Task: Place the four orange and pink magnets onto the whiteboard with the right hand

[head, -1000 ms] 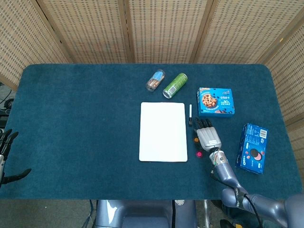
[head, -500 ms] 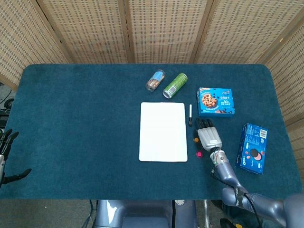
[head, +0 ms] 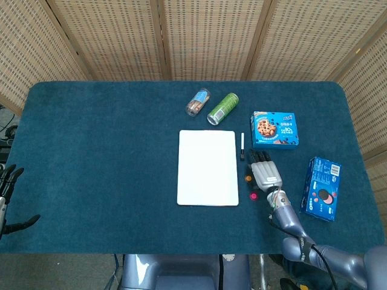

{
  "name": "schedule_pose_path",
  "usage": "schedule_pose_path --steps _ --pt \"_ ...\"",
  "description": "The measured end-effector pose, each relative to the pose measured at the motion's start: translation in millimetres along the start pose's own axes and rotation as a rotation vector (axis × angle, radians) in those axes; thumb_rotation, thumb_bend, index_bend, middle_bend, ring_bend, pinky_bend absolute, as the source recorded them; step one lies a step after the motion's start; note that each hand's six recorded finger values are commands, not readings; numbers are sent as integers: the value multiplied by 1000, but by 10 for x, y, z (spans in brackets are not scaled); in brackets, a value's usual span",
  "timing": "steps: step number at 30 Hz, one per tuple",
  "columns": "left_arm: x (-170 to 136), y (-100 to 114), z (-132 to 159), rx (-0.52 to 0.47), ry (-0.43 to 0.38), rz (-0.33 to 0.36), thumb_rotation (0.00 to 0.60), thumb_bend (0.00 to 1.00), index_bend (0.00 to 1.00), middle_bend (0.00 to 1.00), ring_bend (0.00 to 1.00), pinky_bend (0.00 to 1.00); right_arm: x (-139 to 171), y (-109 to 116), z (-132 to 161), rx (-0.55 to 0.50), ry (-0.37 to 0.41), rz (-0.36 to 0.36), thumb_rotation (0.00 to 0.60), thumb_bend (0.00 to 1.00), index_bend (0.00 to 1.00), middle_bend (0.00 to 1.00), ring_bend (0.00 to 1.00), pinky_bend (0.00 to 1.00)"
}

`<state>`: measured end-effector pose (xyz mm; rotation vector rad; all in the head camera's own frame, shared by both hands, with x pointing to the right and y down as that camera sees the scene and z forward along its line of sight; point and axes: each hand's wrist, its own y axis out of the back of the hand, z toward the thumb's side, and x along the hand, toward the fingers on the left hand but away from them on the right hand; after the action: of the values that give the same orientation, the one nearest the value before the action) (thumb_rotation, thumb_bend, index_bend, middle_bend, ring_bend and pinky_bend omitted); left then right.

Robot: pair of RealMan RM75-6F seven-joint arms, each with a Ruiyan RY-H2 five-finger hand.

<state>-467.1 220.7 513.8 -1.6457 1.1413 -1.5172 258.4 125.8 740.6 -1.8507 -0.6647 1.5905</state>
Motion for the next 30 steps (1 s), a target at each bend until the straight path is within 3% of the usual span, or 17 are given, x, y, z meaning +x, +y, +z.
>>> schedule_pose_path --steps 7,18,22,23,26,30 --pt "-10 20 5 -8 -5 5 600 0 0 0 0 0 -27 209 220 -17 42 -25 600 388 545 0 0 0" --pt "36 -38 -45 -14 0 -29 600 0 0 0 0 0 -217 453 1054 63 118 -34 600 388 535 0 0 0" --pt "59 -54 -52 -19 -5 -47 600 0 0 0 0 0 -270 405 1350 111 114 -16 600 292 185 0 0 0" --pt "61 -55 -55 -20 -5 -49 600 0 0 0 0 0 -277 400 1402 116 108 -14 600 272 143 0 0 0" --pt "62 -57 -65 -24 -6 -55 600 0 0 0 0 0 -283 439 1494 115 89 -29 600 260 127 0 0 0" --pt "63 -60 -79 -30 -6 -63 600 0 0 0 0 0 -210 527 1421 104 84 -55 600 260 209 0 0 0"
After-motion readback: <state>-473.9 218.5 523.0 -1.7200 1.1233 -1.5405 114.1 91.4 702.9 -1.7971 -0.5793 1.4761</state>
